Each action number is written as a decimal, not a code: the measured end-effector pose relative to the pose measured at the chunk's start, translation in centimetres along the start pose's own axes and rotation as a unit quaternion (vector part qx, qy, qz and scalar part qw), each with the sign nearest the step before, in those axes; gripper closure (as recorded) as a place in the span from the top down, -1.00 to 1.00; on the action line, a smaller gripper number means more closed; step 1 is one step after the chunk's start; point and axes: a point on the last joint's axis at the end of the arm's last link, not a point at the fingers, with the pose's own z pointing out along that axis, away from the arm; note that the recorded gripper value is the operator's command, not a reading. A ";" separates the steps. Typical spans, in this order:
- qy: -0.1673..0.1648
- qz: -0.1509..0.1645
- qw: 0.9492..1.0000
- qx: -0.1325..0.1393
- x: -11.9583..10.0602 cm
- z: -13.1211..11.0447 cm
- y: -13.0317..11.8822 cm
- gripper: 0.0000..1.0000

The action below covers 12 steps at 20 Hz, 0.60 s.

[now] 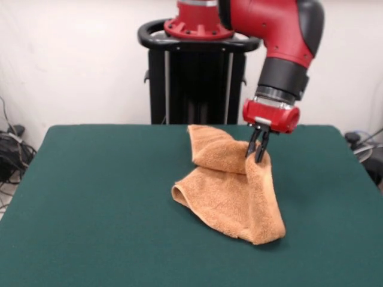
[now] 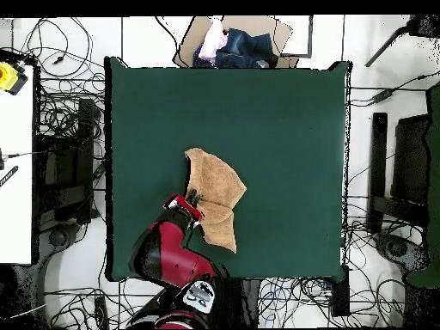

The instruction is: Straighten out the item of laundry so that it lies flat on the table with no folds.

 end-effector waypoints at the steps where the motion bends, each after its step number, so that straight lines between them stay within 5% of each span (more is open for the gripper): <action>1: -0.001 0.002 1.000 0.001 0.1 -0.1 0.2 -1.00; 12: 0.000 0.034 0.999 -0.008 1.9 -1.3 4.1 -1.00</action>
